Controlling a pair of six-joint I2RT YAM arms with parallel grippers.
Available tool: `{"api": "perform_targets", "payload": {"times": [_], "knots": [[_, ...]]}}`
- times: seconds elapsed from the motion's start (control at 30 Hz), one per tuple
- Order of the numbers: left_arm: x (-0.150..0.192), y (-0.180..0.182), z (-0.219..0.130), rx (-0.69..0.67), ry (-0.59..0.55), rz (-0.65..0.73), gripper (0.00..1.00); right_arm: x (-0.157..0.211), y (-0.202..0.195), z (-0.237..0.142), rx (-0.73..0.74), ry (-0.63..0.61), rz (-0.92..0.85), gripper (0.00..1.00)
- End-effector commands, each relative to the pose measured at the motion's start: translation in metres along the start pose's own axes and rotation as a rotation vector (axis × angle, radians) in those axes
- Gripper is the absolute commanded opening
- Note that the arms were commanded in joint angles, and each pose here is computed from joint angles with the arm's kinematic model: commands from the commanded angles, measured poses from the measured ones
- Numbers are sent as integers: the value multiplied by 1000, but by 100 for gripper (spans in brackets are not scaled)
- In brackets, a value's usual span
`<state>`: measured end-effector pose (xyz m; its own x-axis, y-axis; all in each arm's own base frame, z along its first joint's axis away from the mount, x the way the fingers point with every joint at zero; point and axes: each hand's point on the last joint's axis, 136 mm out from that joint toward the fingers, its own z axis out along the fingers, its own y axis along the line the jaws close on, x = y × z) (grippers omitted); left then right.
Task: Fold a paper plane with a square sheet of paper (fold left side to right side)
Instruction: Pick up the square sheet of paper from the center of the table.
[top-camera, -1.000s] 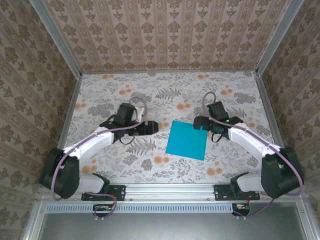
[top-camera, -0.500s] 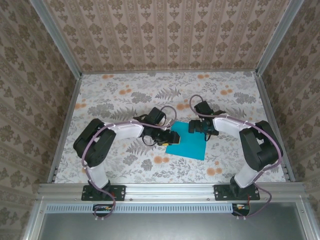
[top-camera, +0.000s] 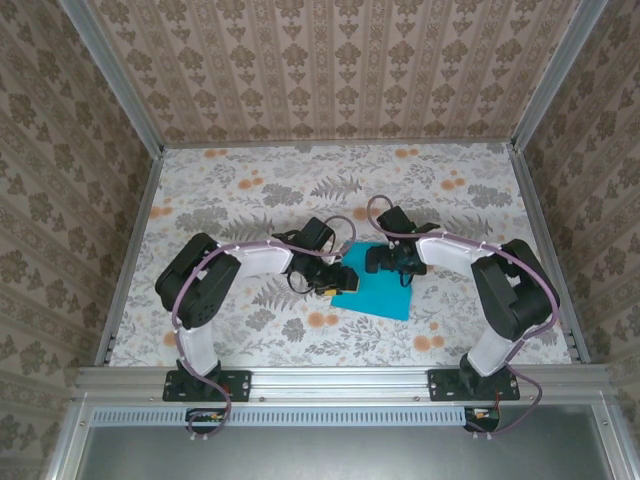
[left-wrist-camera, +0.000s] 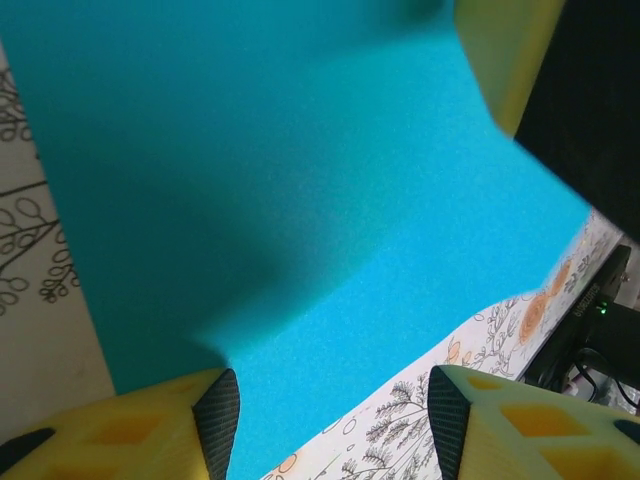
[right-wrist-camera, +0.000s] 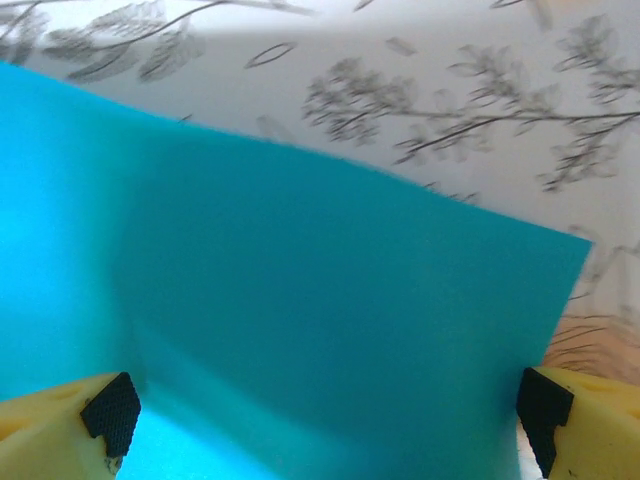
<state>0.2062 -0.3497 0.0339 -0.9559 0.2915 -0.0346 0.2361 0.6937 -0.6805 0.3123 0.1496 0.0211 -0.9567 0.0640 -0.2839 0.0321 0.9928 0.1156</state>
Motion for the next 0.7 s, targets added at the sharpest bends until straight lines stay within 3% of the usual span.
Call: {"api": "perform_targets", "payload": {"times": [0.0,0.17,0.4,0.53,0.67], "knots": [[7,20,8,-86,22,-52,56,18,23,-8,-79,81,3,98],[-1,15,2,-78,-21,-32,56,25,29,-12,-96,111,-29,83],[-24,4,-30,0,-151,-6,58,19,47,-33,-206,94,-54,42],[-37,4,-64,49,-244,19,61,7,62,-58,-328,32,-77,31],[-50,-5,-112,154,-365,86,69,-13,80,-103,-562,-93,-117,25]]}}
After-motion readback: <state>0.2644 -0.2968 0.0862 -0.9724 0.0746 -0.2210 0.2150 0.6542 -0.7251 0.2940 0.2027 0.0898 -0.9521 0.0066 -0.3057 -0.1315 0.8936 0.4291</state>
